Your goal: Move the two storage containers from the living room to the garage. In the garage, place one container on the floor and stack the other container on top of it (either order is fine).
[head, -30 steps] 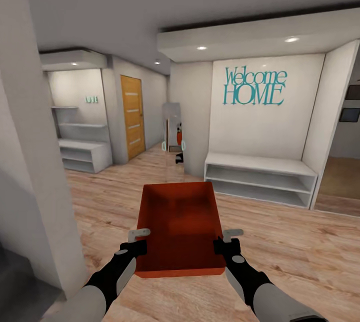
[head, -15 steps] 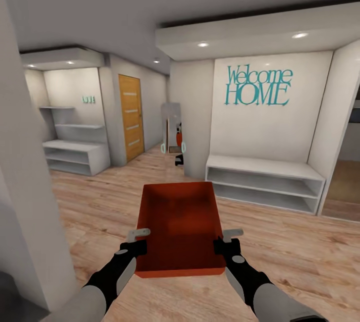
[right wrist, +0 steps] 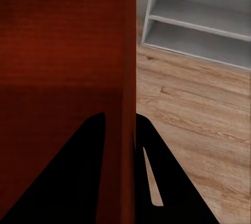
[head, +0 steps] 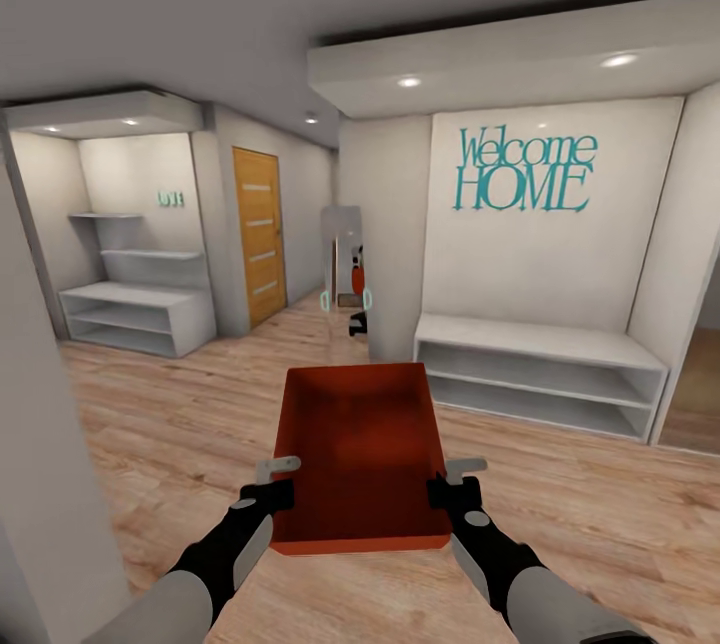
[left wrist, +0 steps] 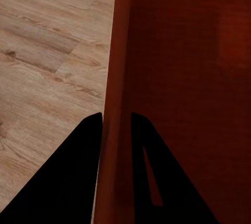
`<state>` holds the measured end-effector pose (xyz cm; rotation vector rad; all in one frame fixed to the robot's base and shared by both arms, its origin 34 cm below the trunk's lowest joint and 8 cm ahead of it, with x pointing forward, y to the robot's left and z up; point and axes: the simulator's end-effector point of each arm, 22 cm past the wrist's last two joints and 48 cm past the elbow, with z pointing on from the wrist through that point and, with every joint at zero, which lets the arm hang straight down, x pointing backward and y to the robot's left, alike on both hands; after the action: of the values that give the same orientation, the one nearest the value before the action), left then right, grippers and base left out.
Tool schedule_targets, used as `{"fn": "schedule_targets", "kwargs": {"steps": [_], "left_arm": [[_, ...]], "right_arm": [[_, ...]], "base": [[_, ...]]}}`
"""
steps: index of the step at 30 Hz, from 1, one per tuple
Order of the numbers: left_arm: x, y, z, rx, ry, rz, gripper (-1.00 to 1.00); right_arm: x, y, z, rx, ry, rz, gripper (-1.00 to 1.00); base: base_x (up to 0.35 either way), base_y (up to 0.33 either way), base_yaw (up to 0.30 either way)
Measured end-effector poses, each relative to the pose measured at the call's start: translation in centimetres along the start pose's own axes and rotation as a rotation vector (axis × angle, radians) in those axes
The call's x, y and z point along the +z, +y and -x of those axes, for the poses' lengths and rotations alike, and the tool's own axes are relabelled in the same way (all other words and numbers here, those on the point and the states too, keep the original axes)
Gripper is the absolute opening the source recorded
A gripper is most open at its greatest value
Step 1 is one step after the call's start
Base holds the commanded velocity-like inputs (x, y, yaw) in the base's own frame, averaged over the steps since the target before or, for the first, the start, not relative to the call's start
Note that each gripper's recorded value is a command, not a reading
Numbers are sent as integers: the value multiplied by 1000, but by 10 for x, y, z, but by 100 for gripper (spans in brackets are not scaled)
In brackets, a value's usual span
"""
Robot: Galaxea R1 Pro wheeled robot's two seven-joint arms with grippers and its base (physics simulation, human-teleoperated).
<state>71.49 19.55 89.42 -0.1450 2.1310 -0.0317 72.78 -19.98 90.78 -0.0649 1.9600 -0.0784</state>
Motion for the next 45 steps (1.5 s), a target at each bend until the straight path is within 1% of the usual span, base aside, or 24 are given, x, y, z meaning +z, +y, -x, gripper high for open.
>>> {"fn": "schedule_targets", "kwargs": {"steps": [45], "left_arm": [[0, 1, 0, 4, 4, 0, -100]], "right_arm": [[0, 1, -1, 2, 4, -1, -100]], "base": [[322, 0, 0]]}}
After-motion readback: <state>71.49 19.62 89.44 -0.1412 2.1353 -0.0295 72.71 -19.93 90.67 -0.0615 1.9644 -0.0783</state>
